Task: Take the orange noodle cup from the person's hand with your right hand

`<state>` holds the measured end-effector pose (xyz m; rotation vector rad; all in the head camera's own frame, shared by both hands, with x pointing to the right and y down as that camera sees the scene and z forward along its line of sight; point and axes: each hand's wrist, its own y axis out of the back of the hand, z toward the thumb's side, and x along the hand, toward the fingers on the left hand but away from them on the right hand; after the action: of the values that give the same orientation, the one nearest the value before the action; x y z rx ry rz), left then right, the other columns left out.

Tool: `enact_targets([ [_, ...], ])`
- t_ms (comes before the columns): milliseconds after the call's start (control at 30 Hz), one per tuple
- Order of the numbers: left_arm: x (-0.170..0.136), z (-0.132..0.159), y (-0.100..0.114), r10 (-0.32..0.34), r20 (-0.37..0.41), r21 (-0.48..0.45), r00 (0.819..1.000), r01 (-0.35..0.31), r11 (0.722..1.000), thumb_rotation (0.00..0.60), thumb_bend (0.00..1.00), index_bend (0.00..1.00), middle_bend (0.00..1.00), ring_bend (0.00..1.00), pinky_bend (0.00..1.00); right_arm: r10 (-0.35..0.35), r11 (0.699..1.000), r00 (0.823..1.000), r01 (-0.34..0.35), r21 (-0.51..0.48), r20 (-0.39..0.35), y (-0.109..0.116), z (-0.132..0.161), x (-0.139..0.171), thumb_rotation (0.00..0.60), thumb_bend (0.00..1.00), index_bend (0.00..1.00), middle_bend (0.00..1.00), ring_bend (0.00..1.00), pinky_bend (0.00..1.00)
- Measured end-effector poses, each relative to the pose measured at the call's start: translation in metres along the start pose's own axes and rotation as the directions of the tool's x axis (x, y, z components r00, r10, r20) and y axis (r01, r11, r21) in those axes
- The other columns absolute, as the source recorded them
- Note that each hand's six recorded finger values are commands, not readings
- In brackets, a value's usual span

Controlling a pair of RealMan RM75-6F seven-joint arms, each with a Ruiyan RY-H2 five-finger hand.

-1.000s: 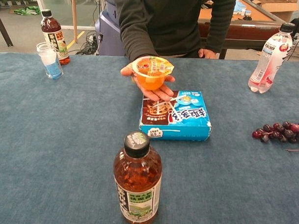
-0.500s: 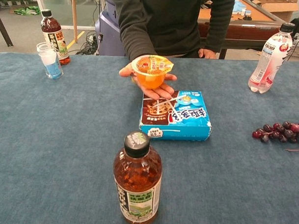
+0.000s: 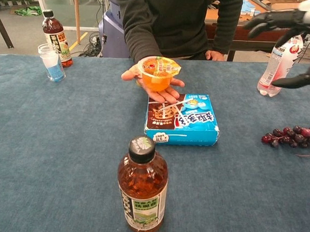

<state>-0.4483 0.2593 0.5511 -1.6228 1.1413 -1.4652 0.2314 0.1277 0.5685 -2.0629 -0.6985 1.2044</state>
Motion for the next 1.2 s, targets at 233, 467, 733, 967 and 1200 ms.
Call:
enact_targets([
  [233, -0.002, 0.0, -0.001, -0.004, -0.002, 0.001, 1.0, 0.004, 1.0, 0.6, 0.17, 0.41, 0.34, 0.29, 0.22, 0.071, 0.997, 0.994, -0.073, -0.018, -0.083, -0.006, 0.044, -0.057, 0.6, 0.21, 0.02, 0.05, 0.0, 0.06],
  [467, -0.005, -0.003, 0.003, 0.004, -0.011, 0.005, 1.0, -0.004, 1.0, 0.6, 0.17, 0.41, 0.34, 0.29, 0.22, 0.111, 0.994, 0.987, -0.111, 0.004, -0.12, -0.02, 0.077, -0.107, 0.6, 0.21, 0.02, 0.05, 0.0, 0.06],
  [733, -0.007, -0.006, 0.006, 0.007, -0.021, 0.009, 1.0, -0.007, 1.0, 0.6, 0.17, 0.41, 0.34, 0.29, 0.22, 0.116, 0.993, 0.986, -0.115, 0.013, -0.121, -0.031, 0.096, -0.143, 0.6, 0.21, 0.02, 0.06, 0.0, 0.06],
  [967, -0.009, -0.008, 0.006, 0.006, -0.027, 0.009, 1.0, -0.006, 1.0, 0.6, 0.17, 0.41, 0.34, 0.29, 0.22, 0.12, 0.993, 0.988, -0.122, -0.006, -0.098, -0.039, 0.098, -0.163, 0.6, 0.21, 0.02, 0.09, 0.0, 0.12],
  [1200, -0.01, -0.011, 0.003, -0.004, -0.037, 0.01, 0.999, 0.004, 1.0, 0.6, 0.17, 0.41, 0.34, 0.29, 0.22, 0.12, 0.992, 0.989, -0.123, -0.029, -0.084, -0.046, 0.099, -0.178, 0.6, 0.24, 0.07, 0.13, 0.0, 0.2],
])
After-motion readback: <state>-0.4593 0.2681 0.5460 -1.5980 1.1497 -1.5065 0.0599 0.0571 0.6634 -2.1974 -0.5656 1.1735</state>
